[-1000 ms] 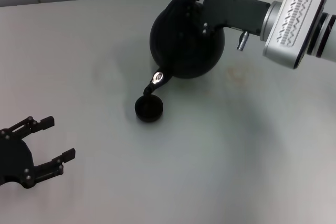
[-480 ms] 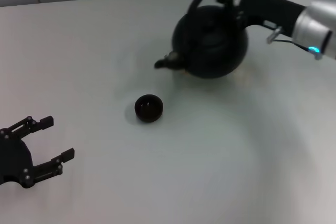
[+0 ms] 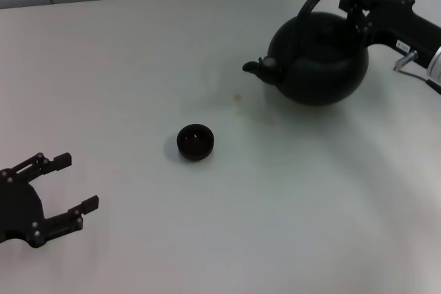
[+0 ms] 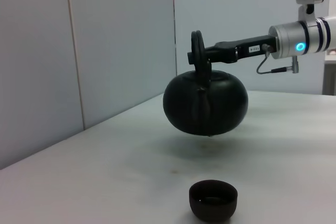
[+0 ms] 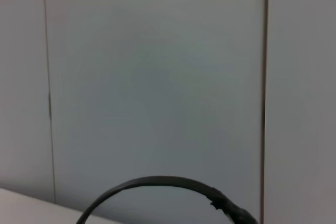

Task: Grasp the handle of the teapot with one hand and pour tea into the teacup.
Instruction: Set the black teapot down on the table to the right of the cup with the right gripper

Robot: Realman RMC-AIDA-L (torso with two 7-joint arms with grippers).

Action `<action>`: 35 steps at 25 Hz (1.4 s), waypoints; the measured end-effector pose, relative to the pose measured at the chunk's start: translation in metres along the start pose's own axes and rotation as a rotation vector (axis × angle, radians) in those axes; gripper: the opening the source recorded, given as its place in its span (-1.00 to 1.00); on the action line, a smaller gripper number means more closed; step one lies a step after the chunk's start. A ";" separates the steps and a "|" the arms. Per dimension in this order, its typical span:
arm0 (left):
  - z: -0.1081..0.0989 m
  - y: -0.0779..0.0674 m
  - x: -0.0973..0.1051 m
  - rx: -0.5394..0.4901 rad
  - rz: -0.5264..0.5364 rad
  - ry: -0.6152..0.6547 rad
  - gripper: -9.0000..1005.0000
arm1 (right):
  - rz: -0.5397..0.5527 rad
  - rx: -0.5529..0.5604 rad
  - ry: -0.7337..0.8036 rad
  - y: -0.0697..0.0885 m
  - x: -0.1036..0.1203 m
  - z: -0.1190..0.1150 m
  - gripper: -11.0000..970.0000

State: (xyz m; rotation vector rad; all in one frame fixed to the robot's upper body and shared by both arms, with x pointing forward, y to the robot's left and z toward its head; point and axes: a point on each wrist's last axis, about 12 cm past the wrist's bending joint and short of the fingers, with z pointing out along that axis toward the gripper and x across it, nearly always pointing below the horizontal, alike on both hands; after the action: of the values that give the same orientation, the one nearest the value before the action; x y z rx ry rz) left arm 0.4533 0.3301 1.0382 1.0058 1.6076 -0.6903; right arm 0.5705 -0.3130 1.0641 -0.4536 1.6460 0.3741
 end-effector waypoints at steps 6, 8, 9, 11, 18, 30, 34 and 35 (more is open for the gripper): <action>0.002 -0.001 0.000 0.008 0.001 0.005 0.62 | 0.004 0.016 0.042 0.000 0.008 0.000 -0.81; 0.002 -0.001 0.000 0.009 0.001 0.005 0.62 | 0.005 0.020 0.049 0.001 0.010 -0.001 -0.81; 0.002 -0.001 0.000 0.008 0.000 0.004 0.62 | 0.006 0.021 0.050 0.001 0.010 -0.001 -0.81; 0.002 -0.001 0.000 0.007 0.000 0.004 0.62 | 0.006 0.022 0.052 0.000 0.010 -0.001 -0.81; 0.002 -0.002 0.000 0.009 -0.003 0.001 0.62 | -0.012 0.022 0.077 0.002 0.014 0.000 -0.81; 0.001 -0.004 0.001 0.010 -0.014 -0.002 0.62 | 0.002 0.034 0.075 0.001 0.015 -0.003 -0.57; 0.001 -0.004 0.001 0.011 -0.017 -0.003 0.62 | 0.006 0.032 0.062 0.002 0.015 -0.005 -0.19; 0.001 -0.004 0.001 0.011 -0.017 -0.003 0.62 | 0.008 0.032 0.058 0.002 0.015 -0.005 -0.09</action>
State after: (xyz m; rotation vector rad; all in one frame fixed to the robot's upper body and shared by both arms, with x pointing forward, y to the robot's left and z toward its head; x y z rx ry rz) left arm 0.4496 0.3278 1.0365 1.0000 1.6128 -0.7126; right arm 0.5634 -0.3153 1.0498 -0.4377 1.7080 0.3433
